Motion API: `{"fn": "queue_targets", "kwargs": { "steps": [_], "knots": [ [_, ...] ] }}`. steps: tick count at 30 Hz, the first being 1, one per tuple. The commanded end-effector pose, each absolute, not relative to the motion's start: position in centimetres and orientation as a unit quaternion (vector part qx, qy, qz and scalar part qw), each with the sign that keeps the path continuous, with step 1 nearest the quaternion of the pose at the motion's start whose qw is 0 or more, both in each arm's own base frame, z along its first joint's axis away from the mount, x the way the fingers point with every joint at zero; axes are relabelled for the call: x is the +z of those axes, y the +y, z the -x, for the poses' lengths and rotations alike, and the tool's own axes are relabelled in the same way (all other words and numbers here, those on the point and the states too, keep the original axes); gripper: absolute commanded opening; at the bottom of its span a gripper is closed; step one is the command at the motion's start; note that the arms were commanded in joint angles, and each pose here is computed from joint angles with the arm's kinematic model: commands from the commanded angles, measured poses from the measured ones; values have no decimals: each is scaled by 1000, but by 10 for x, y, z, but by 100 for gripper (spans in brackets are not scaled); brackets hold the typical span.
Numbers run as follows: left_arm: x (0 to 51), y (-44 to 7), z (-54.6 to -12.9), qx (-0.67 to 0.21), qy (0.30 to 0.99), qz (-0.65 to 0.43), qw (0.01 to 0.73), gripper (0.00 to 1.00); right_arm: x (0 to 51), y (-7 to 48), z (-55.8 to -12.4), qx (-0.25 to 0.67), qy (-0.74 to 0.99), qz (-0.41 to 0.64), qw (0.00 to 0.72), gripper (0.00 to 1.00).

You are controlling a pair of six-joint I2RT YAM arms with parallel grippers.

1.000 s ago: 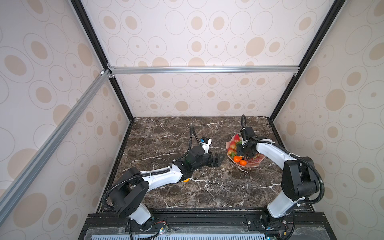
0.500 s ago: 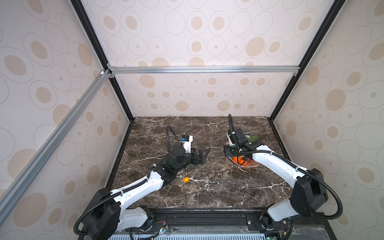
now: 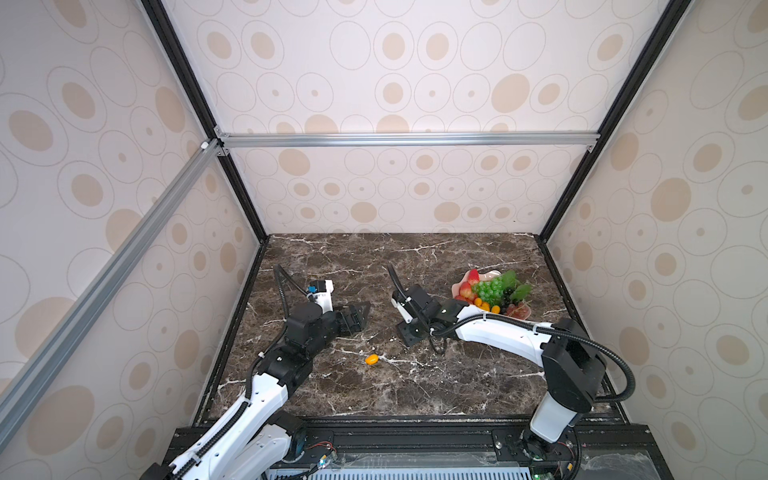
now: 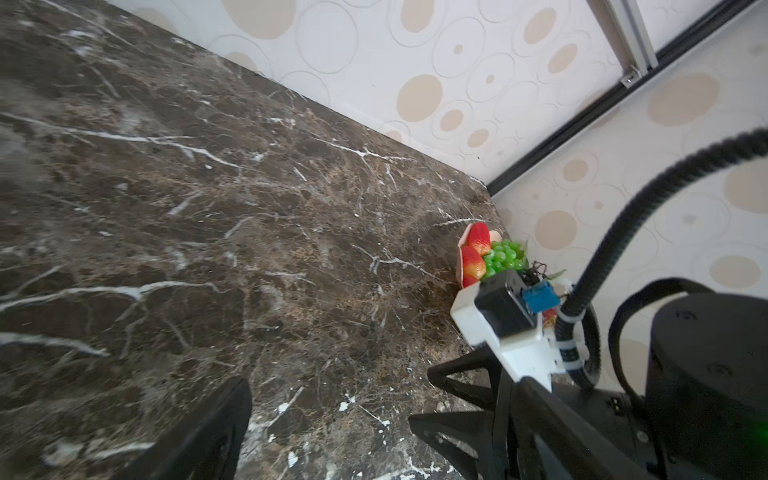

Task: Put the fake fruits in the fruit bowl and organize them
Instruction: 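Move the right gripper back over the last yellow fruit, then lower the right gripper and close on the last yellow fruit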

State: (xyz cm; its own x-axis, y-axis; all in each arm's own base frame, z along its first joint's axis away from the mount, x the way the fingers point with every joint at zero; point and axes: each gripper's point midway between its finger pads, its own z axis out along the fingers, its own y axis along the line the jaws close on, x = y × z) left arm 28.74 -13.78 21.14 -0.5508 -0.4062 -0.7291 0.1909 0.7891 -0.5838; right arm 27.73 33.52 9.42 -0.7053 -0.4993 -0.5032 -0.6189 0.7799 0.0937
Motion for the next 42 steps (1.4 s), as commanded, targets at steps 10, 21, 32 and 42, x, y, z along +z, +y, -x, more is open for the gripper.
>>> {"fn": "queue_targets", "kwargs": {
  "steps": [10,21,32,42],
  "knots": [
    [197,-100,-274,-327,826,119,444,99,86,412,-247,196,861,410,227,53],
    [194,-69,-271,-322,820,153,447,99,70,451,-220,228,812,499,202,53],
    [192,-63,-269,-328,818,159,445,99,48,446,-218,183,801,541,179,53],
    [191,-61,-270,-328,818,161,445,99,34,430,-219,136,798,565,159,53]
  ]
}}
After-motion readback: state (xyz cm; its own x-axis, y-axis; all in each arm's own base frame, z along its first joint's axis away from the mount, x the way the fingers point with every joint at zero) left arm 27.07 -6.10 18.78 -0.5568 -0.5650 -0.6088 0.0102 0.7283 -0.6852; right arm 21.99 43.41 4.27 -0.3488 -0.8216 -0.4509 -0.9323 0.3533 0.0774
